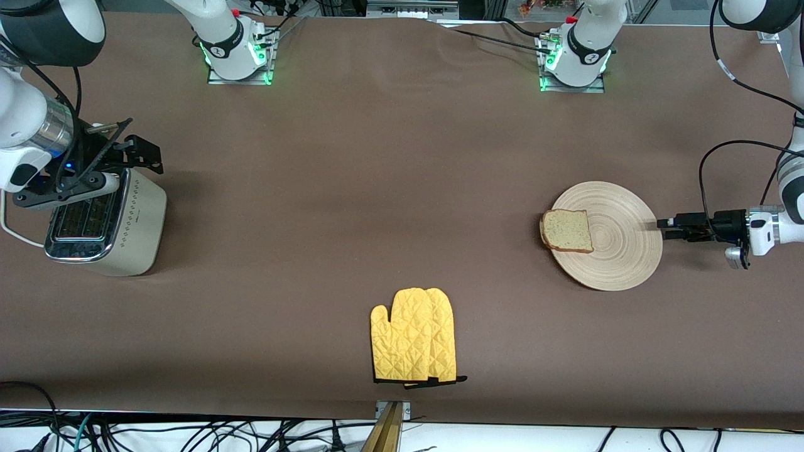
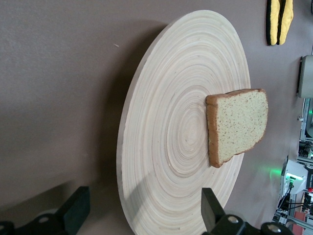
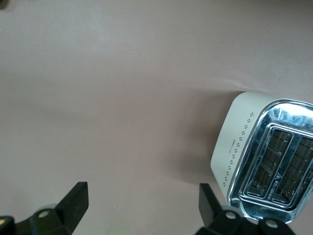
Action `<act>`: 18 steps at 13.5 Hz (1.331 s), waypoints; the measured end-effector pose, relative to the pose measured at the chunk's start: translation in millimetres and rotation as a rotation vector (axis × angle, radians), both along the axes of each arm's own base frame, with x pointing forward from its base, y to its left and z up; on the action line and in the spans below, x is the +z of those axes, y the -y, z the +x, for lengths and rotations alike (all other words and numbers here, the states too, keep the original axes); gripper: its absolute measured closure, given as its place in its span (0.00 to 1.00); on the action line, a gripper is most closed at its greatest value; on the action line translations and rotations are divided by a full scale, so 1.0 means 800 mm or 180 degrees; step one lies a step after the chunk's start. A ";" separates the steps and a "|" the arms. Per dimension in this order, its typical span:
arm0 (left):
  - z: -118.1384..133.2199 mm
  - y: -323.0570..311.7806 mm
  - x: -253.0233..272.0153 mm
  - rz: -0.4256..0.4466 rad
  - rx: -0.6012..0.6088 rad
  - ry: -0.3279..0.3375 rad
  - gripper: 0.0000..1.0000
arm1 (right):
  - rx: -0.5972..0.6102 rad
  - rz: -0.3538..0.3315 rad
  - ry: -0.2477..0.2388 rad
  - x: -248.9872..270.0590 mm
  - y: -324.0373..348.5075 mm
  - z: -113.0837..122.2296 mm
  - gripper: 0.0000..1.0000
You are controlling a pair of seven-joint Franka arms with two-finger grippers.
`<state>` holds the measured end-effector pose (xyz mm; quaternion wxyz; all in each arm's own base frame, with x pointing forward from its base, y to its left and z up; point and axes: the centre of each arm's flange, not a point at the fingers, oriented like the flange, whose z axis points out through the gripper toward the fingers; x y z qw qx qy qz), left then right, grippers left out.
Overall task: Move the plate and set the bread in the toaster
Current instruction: 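Grasp the wooden plate rim with the left gripper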
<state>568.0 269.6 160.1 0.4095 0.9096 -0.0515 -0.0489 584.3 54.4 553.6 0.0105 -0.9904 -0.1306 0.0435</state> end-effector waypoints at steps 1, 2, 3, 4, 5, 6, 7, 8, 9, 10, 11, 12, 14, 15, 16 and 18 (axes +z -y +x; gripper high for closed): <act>0.001 0.004 -0.007 -0.0077 0.0053 0.0011 0.00 | 0.0000 0.0000 0.0000 0.000 0.000 0.000 0.00; 0.002 0.009 -0.017 -0.0168 0.0108 0.0018 0.00 | 0.0000 0.0000 0.0000 0.000 0.000 0.000 0.00; 0.004 0.018 -0.028 -0.0248 0.0122 0.0027 0.00 | 0.0000 0.0001 0.0000 0.000 0.000 0.000 0.00; 0.006 0.027 -0.037 -0.0300 0.0103 0.0038 0.10 | 0.0000 0.0001 0.0000 0.000 0.000 0.000 0.00; 0.007 0.034 -0.043 -0.0319 0.0076 0.0040 0.22 | 0.0000 0.0001 0.0000 0.000 0.000 0.000 0.00; 0.008 0.036 -0.045 -0.0315 0.0065 0.0047 0.33 | 0.0000 0.0001 0.0000 0.000 0.000 0.000 0.00; 0.009 0.035 -0.045 -0.0310 0.0068 0.0056 0.44 | 0.0000 0.0001 0.0000 0.000 0.000 0.000 0.00; 0.009 0.031 -0.044 -0.0304 0.0076 0.0067 0.56 | 0.0000 0.0001 0.0000 0.000 0.000 0.000 0.00; 0.009 0.028 -0.043 -0.0300 0.0087 0.0076 0.65 | 0.0001 0.0001 0.0000 0.000 0.000 0.000 0.00; 0.008 0.026 -0.042 -0.0296 0.0095 0.0081 0.77 | 0.0000 0.0001 0.0000 0.000 0.000 0.000 0.00; 0.008 0.025 -0.040 -0.0330 0.0107 0.0081 0.87 | 0.0000 0.0002 0.0000 0.000 0.000 0.000 0.00; 0.008 0.024 -0.038 -0.0359 0.0114 0.0082 0.88 | 0.0000 0.0002 0.0000 0.000 0.000 0.000 0.00; 0.007 0.024 -0.038 -0.0369 0.0112 0.0073 0.88 | -0.0001 0.0002 0.0000 0.000 0.000 0.000 0.00; 0.006 0.026 -0.038 -0.0404 0.0102 0.0048 0.88 | -0.0001 0.0002 0.0000 0.000 0.000 0.000 0.00; 0.005 0.031 -0.036 -0.0503 0.0120 -0.0003 0.89 | -0.0003 0.0001 0.0000 0.000 0.001 0.000 0.00; 0.005 0.043 -0.034 -0.0702 0.0223 -0.0146 0.91 | -0.0009 0.0001 0.0000 0.000 0.002 0.000 0.00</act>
